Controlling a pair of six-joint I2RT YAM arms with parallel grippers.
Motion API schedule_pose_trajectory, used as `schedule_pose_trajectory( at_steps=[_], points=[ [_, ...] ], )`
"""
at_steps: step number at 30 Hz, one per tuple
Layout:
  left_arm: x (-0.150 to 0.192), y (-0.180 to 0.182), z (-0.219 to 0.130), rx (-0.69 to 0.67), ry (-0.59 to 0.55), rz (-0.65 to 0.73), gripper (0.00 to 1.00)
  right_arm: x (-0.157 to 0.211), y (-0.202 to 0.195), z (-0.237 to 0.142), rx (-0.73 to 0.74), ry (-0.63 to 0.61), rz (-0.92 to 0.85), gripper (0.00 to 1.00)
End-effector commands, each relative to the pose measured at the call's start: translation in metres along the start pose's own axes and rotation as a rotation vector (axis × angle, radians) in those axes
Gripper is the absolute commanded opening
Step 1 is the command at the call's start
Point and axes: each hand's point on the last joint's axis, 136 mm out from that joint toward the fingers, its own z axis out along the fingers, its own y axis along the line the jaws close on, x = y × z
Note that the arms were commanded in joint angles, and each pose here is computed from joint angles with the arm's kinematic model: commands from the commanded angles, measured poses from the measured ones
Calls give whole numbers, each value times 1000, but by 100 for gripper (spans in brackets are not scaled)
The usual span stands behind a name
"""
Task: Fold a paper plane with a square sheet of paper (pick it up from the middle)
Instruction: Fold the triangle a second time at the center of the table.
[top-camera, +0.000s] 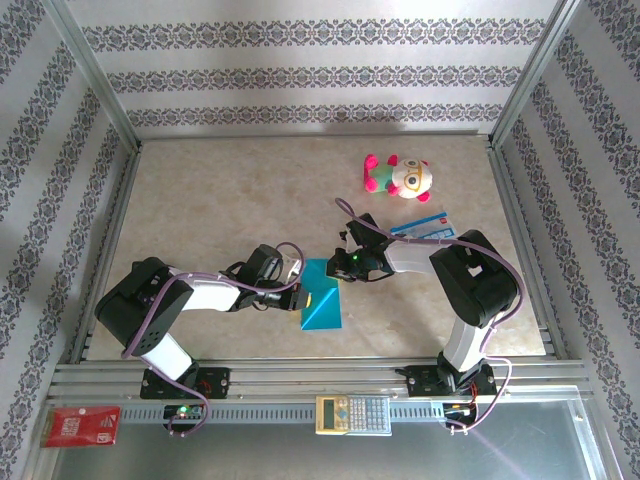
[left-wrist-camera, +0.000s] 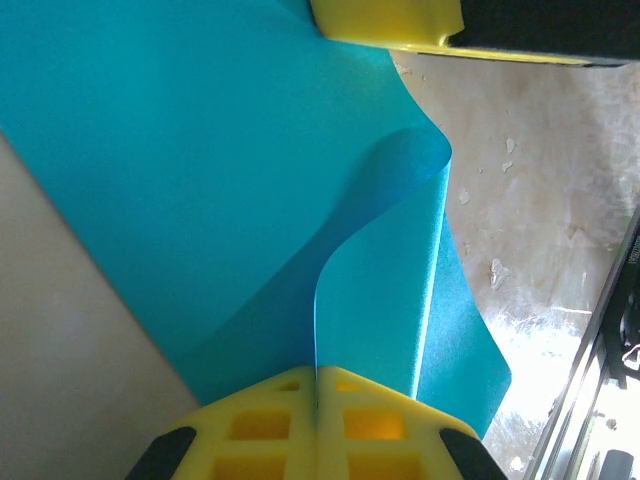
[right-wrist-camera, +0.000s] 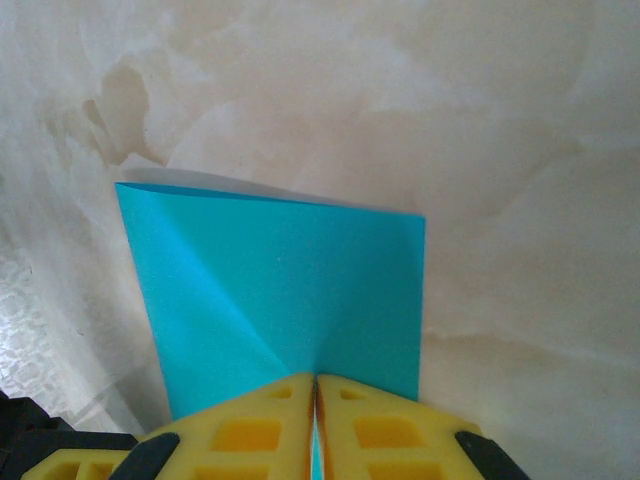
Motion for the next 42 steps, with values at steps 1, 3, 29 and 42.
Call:
schedule_pose_trajectory(
  at_steps=[1, 3, 29, 42],
  points=[
    [23, 22, 4, -69, 54, -47, 0, 6, -12, 5, 66, 30, 5, 14],
    [25, 24, 4, -77, 57, -54, 0, 0, -5, 1, 48, 21, -2, 15],
    [37, 43, 5, -158, 73, -108, 0, 64, 39, -47, -124, -97, 31, 8],
    [41, 45, 7, -160, 84, -99, 0, 119, 64, -4, -190, -59, -39, 4]
  ],
)
